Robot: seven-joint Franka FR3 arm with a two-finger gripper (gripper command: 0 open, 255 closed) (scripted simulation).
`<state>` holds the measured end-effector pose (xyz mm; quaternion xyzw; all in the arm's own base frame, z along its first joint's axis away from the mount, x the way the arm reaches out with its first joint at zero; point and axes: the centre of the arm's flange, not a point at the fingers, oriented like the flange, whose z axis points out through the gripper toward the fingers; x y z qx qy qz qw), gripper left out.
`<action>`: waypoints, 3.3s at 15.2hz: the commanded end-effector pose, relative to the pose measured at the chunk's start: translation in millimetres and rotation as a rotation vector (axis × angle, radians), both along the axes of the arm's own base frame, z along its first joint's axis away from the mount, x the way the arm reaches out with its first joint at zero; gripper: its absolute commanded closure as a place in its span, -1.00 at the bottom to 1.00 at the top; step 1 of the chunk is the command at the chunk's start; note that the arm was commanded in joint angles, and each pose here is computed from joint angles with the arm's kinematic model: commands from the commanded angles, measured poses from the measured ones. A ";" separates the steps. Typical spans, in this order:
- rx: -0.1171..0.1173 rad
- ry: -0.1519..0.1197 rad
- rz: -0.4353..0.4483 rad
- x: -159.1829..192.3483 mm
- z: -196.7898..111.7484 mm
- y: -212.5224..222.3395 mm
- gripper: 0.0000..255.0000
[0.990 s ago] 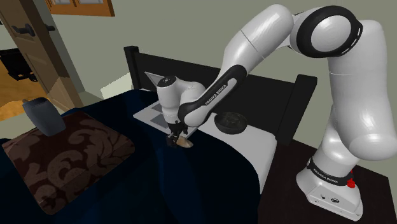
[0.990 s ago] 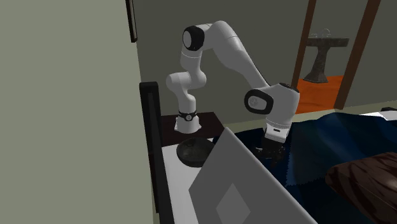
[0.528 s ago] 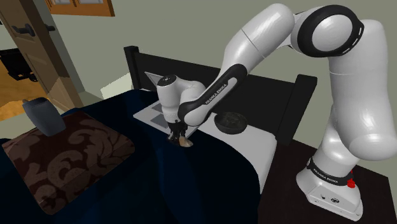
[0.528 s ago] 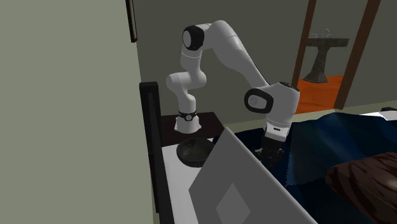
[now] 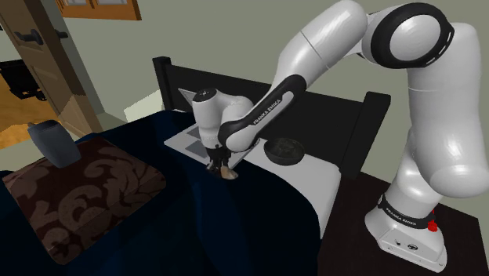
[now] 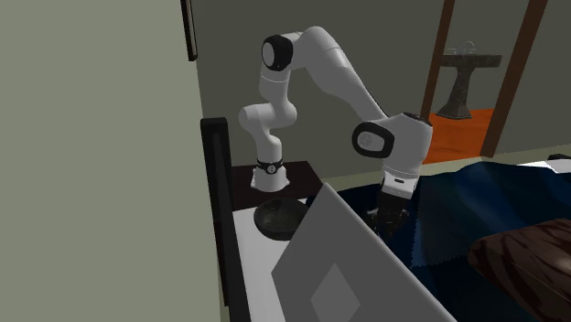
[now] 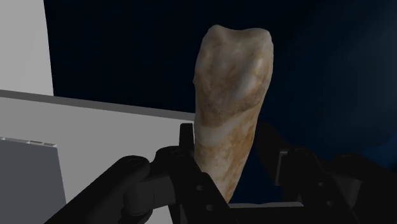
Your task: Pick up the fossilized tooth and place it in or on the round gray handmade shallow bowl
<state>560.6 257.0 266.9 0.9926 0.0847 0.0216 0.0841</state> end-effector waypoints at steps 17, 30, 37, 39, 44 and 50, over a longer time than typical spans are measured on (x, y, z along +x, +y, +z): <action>0.000 0.000 0.000 0.5 94.4 -0.5 1.00; 0.000 0.000 0.000 -32.1 136.5 -57.8 1.00; 0.000 0.000 0.000 -77.9 139.9 -138.1 1.00; 0.000 0.000 0.000 -90.9 140.8 -161.0 1.00; 0.000 0.000 0.000 -123.6 143.2 -218.3 1.00; 0.000 0.000 0.000 -141.6 128.7 -249.9 1.00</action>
